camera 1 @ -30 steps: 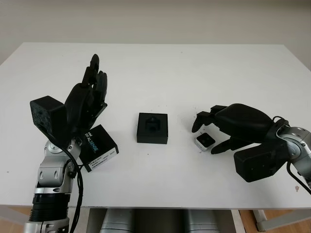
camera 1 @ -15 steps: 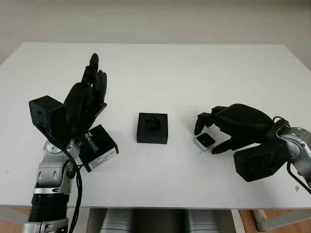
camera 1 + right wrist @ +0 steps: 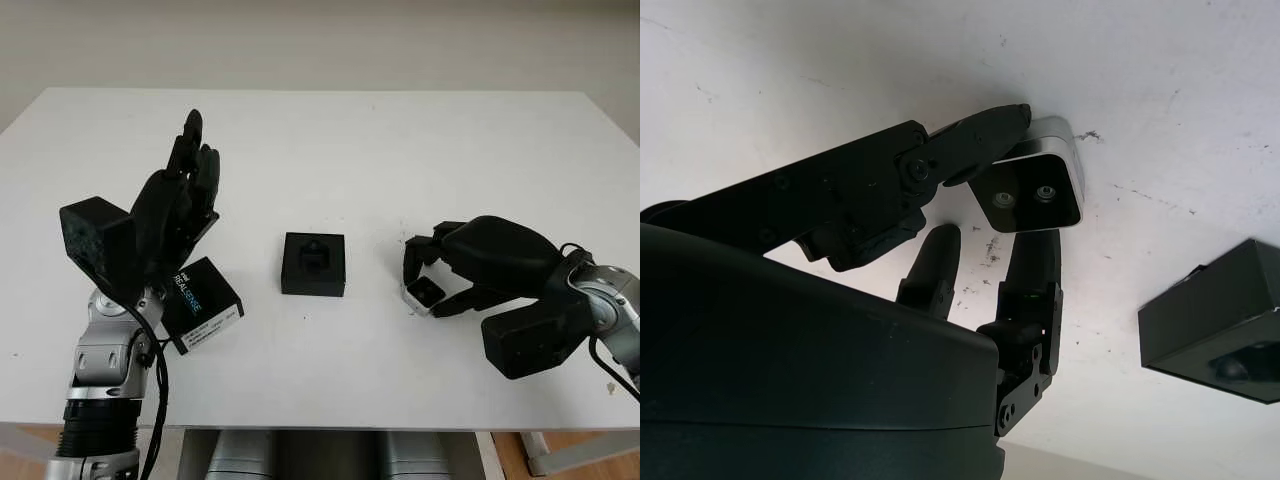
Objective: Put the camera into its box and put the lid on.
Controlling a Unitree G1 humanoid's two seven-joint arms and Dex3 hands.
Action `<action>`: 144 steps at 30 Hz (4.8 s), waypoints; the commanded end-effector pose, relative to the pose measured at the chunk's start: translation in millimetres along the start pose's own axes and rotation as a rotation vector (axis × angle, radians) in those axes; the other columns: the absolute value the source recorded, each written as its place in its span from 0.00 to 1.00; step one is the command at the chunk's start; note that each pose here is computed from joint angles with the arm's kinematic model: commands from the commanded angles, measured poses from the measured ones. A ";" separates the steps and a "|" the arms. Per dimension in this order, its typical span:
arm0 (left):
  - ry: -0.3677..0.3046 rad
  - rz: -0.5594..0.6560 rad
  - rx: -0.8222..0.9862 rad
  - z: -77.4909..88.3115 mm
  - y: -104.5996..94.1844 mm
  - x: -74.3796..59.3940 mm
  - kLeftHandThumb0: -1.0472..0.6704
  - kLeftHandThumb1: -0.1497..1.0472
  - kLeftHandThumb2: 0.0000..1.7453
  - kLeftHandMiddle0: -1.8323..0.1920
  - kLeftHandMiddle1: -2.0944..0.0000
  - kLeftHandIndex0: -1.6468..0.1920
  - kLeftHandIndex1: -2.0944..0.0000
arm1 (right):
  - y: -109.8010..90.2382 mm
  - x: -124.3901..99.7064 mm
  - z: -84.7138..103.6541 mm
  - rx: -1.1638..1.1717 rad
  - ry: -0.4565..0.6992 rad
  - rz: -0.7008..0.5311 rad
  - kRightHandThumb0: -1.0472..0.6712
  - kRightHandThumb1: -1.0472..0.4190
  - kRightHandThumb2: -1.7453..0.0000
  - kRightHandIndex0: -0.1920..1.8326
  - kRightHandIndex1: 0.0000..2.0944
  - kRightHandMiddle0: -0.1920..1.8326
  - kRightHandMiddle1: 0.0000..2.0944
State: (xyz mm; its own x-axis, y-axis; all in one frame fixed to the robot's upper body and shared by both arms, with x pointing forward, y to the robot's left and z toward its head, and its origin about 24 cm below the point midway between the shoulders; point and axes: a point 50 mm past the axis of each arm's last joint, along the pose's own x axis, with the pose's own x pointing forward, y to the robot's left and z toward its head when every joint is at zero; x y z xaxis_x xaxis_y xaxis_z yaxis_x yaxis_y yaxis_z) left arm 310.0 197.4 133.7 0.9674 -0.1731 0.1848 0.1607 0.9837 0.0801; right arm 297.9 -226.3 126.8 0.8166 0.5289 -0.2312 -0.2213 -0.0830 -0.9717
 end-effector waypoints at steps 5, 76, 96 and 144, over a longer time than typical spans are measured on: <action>-0.018 -0.005 0.019 4.4 -0.3 1.3 0.11 1.00 0.33 1.00 1.00 1.00 1.00 | -5.2 0.1 -0.4 0.013 -0.005 -0.043 0.40 0.07 0.97 0.24 0.29 0.30 0.63; -0.026 0.007 -0.008 4.4 -4.4 -1.6 0.12 1.00 0.32 1.00 1.00 1.00 1.00 | -17.0 68.7 55.6 1.002 0.077 -0.333 0.37 0.08 0.97 0.22 0.03 0.24 0.83; -0.029 -0.002 0.002 6.8 -4.9 -0.5 0.11 1.00 0.33 1.00 1.00 1.00 1.00 | -7.5 76.8 65.1 0.973 0.089 -0.267 0.37 0.09 0.97 0.23 0.03 0.25 0.81; -0.031 0.003 -0.010 7.0 -7.7 -2.0 0.11 1.00 0.32 1.00 1.00 1.00 1.00 | 12.6 95.1 77.3 1.005 0.163 -0.223 0.37 0.08 0.97 0.23 0.03 0.25 0.83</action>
State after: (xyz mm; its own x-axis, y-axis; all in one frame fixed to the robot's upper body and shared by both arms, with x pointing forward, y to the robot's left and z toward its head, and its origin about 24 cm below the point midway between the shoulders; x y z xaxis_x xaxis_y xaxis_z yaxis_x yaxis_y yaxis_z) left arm 307.7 189.7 136.8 0.9646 -0.1701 0.2015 0.1607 0.9850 0.0622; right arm 333.1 -114.7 93.9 0.9381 0.3170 -0.1396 -0.3406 0.7715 -0.5374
